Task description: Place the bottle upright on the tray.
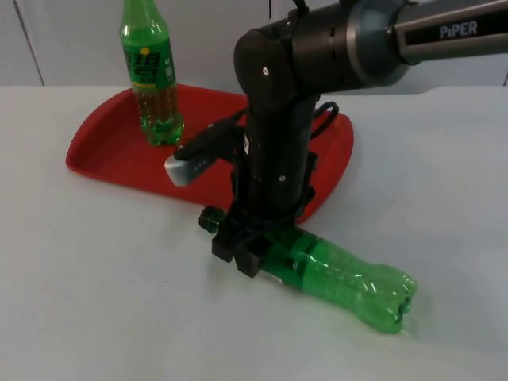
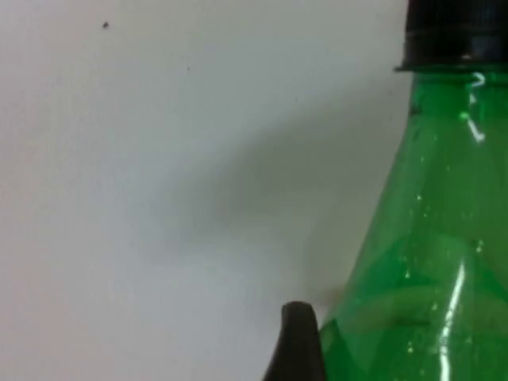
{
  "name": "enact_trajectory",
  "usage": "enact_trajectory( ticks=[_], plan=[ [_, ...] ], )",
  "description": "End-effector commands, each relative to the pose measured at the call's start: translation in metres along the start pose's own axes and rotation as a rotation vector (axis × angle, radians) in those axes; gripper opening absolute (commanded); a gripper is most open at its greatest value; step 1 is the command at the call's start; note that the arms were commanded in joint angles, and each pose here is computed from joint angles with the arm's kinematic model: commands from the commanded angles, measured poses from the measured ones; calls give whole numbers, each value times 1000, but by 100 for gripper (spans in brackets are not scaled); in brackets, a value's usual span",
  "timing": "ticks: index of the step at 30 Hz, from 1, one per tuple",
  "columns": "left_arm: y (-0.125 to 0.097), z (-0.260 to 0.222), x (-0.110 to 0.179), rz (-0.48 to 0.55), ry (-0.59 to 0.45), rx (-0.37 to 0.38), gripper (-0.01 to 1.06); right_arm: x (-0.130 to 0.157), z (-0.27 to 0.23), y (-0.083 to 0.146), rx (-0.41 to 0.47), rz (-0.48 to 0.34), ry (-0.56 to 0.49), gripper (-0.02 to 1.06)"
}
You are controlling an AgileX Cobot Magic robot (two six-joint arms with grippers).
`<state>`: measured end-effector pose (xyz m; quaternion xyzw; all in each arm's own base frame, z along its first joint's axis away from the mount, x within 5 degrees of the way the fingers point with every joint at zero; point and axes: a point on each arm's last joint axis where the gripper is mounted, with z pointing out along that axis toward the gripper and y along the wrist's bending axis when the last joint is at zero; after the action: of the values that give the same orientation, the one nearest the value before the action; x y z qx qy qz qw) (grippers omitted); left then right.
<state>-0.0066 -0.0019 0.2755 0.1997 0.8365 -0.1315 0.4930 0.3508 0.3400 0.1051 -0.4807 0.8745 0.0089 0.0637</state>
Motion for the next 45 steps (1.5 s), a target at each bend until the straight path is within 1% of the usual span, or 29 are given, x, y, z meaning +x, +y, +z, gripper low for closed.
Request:
enact_trajectory(
  ticks=[1, 4, 6, 7, 11, 12, 14, 22, 24, 26, 28, 29, 33, 35, 39, 40, 45],
  plan=[
    [0, 1, 1, -1, -7, 7, 105, -2, -17, 2, 10, -21, -26, 0],
    [0, 1, 1, -1, -7, 7, 105, -4, -36, 1, 19, -20, -65, 0],
    [0, 1, 1, -1, -7, 7, 105, -6, -54, 1, 30, -20, -109, 0],
    [0, 1, 1, -1, -7, 7, 105, -6, -54, 1, 30, -20, -109, 0],
    [0, 1, 1, -1, -7, 7, 105, -11, -97, -2, 60, -5, -241, 0],
    [0, 1, 1, -1, -7, 7, 105, -11, -97, -2, 60, -5, -241, 0],
    [0, 1, 1, -1, -7, 7, 105, -10, -115, -2, 68, -1, -284, 0],
    [0, 1, 1, -1, -7, 7, 105, -7, -141, -3, 83, -9, -329, 0],
    [0, 1, 1, -1, -7, 7, 105, -6, -146, -7, 93, -3, -343, 0],
    [0, 1, 1, -1, -7, 7, 105, -4, -155, -13, 103, 8, -368, 0],
    [0, 1, 1, -1, -7, 7, 105, -1, -168, -24, 113, 42, -413, 0],
    [0, 1, 1, -1, -7, 7, 105, -1, -168, -24, 113, 42, -413, 0],
    [0, 1, 1, -1, -7, 7, 105, 7, -185, -44, 142, 87, -461, 0],
    [0, 1, 1, -1, -7, 7, 105, 9, -186, -48, 147, 97, -464, 0],
    [0, 1, 1, -1, -7, 7, 105, 11, -189, -69, 179, 136, -521, 0],
    [0, 1, 1, -1, -7, 7, 105, 11, -189, -69, 179, 136, -521, 0],
    [0, 1, 1, -1, -7, 7, 105, 7, -196, -85, 214, 203, -647, 0]
  ],
)
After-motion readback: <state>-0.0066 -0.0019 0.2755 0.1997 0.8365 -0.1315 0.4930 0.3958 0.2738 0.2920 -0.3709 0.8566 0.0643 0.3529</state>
